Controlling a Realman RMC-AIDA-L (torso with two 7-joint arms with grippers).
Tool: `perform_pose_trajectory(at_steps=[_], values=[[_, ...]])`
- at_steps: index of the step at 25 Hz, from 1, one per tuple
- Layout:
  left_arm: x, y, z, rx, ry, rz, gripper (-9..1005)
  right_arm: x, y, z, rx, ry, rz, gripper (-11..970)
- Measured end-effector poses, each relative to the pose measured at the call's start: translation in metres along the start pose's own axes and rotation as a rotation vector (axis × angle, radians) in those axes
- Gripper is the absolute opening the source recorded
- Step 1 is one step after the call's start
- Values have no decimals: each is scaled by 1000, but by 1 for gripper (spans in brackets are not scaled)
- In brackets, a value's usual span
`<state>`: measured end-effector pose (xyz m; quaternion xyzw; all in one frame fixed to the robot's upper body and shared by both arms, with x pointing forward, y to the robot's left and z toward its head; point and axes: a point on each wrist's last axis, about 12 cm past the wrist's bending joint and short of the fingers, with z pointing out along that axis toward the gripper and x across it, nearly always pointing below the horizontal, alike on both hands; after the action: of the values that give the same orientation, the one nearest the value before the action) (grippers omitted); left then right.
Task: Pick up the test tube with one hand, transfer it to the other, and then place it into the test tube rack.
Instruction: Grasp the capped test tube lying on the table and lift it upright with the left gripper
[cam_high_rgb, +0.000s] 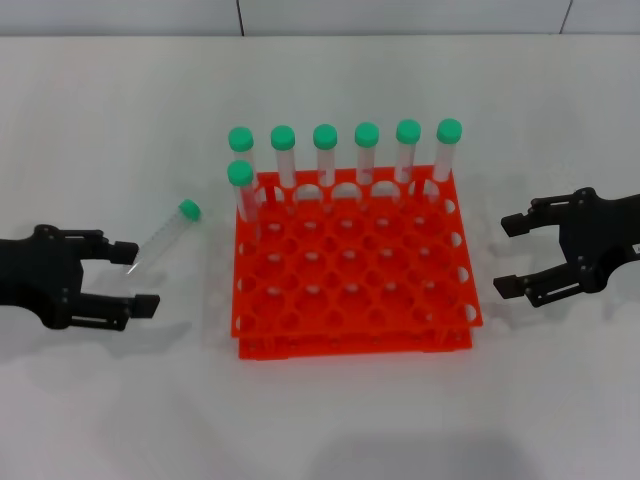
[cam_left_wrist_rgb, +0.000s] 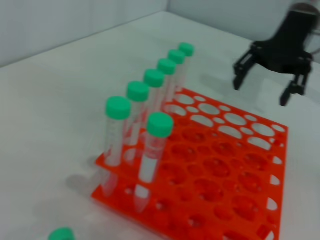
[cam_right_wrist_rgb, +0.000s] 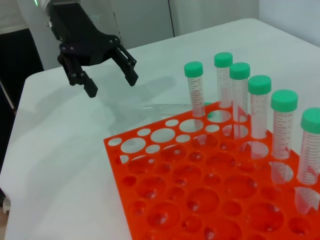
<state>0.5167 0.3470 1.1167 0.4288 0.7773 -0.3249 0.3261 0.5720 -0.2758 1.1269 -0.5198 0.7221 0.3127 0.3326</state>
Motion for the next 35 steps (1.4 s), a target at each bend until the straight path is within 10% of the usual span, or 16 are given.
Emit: perform_pose_trajectory(at_steps=[12,23,35], values=[[-19,-13,-22,-112,65,-242,741,2,1,2,7,-3,-15,856],[-36,10,-27,-262,239,-383,721,2,0,6,22,-8,-23,855],[-54,26,17,-329,398,-324,699,-3,0,12,21,-15,-30,856]])
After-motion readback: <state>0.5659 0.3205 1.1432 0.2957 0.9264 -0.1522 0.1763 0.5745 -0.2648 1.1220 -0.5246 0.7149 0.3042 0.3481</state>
